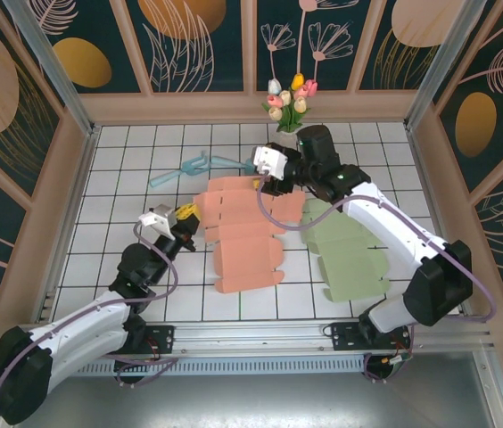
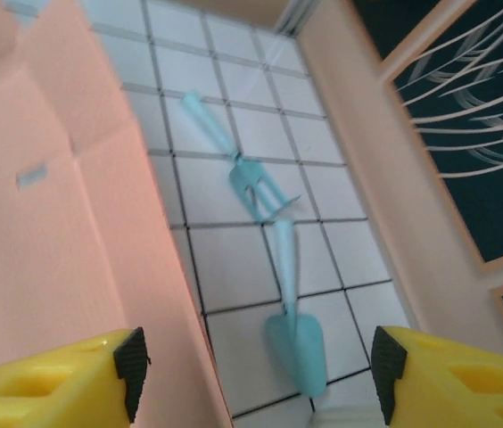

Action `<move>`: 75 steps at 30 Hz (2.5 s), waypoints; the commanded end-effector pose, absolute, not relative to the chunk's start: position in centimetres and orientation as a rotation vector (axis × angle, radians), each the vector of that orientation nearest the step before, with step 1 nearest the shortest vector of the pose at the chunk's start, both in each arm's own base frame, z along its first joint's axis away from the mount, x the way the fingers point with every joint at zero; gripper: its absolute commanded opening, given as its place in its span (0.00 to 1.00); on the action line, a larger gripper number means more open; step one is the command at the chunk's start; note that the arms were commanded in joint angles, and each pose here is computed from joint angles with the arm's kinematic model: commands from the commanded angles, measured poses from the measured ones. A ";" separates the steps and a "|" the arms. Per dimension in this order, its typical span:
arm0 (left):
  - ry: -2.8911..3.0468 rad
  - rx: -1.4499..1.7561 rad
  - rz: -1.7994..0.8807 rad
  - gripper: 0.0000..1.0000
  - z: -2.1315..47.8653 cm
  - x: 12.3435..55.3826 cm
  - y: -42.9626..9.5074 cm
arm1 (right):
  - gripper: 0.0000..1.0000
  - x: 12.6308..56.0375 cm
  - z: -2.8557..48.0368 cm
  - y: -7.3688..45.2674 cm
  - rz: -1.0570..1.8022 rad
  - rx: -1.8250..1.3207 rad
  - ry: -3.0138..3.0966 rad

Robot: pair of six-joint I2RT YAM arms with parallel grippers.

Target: Fold the paper box

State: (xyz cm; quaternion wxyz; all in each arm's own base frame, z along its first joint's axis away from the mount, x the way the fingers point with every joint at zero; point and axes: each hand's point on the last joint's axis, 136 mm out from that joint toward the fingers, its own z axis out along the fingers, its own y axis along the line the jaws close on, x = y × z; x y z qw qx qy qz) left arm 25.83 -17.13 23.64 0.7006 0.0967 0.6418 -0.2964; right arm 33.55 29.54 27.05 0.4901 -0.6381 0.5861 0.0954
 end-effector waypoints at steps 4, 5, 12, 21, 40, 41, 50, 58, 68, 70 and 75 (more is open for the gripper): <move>1.254 0.309 -0.634 0.00 26.1 23.8 -17.0 | 0.43 32.2 24.7 27.5 0.097 -1.860 1.470; 1.254 0.332 -0.633 0.00 26.0 23.8 -17.3 | 0.43 32.2 24.6 27.4 0.075 -1.873 1.481; 1.270 0.360 -0.605 0.00 25.1 23.8 -17.4 | 0.44 31.0 24.3 27.0 0.089 -1.933 1.557; 1.277 0.362 -0.613 0.00 25.0 23.8 -17.5 | 0.45 29.8 24.6 27.6 0.150 -1.946 1.546; 1.276 0.358 -0.621 0.00 25.0 23.7 -17.5 | 0.34 30.3 22.7 27.6 0.160 -1.960 1.656; 1.276 0.358 -0.621 0.00 25.0 23.7 -17.5 | 0.33 30.2 22.7 27.5 0.162 -1.959 1.658; 1.267 0.352 -0.625 0.00 25.2 23.5 -17.3 | 0.32 30.1 22.3 27.3 0.171 -1.960 1.670; 1.275 0.348 -0.627 0.00 25.1 23.6 -17.4 | 0.18 30.0 22.3 27.3 0.176 -1.966 1.659; 1.346 0.144 -0.571 0.14 25.3 25.6 -14.8 | 0.00 30.6 23.8 27.0 0.117 -1.918 1.654; 1.389 0.063 -0.544 0.24 25.3 26.3 -13.9 | 0.00 31.2 24.0 26.7 0.080 -1.895 1.673; 1.505 0.029 -0.561 0.23 25.9 27.6 -14.6 | 0.00 33.1 23.6 25.7 -0.064 -1.852 1.750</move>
